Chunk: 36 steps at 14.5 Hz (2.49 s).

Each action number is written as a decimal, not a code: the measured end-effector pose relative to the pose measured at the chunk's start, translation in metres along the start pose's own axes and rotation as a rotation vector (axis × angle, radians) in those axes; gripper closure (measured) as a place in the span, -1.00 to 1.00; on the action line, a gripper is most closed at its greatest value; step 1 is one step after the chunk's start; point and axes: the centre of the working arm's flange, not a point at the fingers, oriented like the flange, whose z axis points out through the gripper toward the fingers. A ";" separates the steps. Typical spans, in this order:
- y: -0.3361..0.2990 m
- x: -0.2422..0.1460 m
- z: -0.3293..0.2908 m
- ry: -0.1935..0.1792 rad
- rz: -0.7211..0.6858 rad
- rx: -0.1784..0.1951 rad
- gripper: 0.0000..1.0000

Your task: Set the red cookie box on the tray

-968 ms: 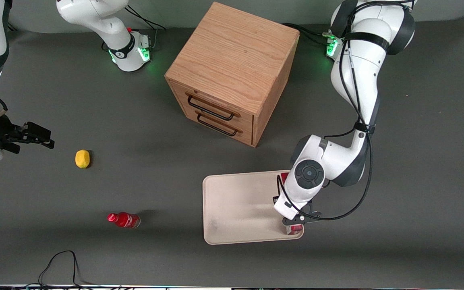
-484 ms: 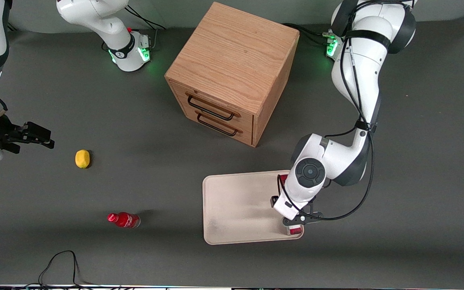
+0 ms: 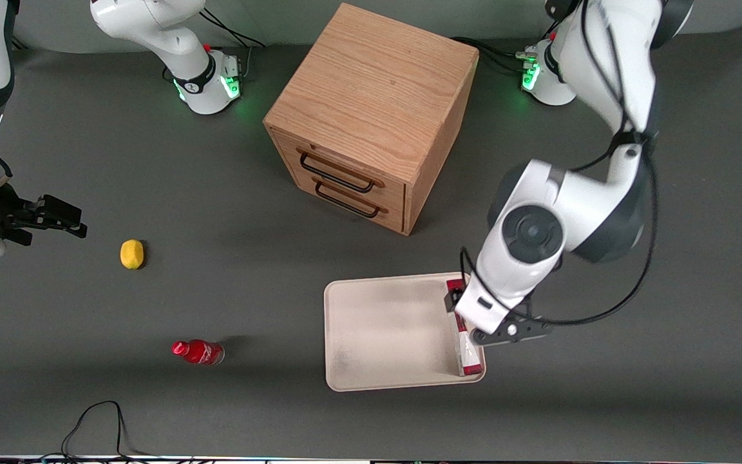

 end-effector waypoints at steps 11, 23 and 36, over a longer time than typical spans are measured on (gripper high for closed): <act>-0.194 -0.007 -0.196 0.038 0.069 -0.002 -1.00; -0.312 -0.018 -0.164 0.034 0.135 -0.013 -1.00; -0.313 -0.042 -0.168 -0.094 0.114 -0.015 -1.00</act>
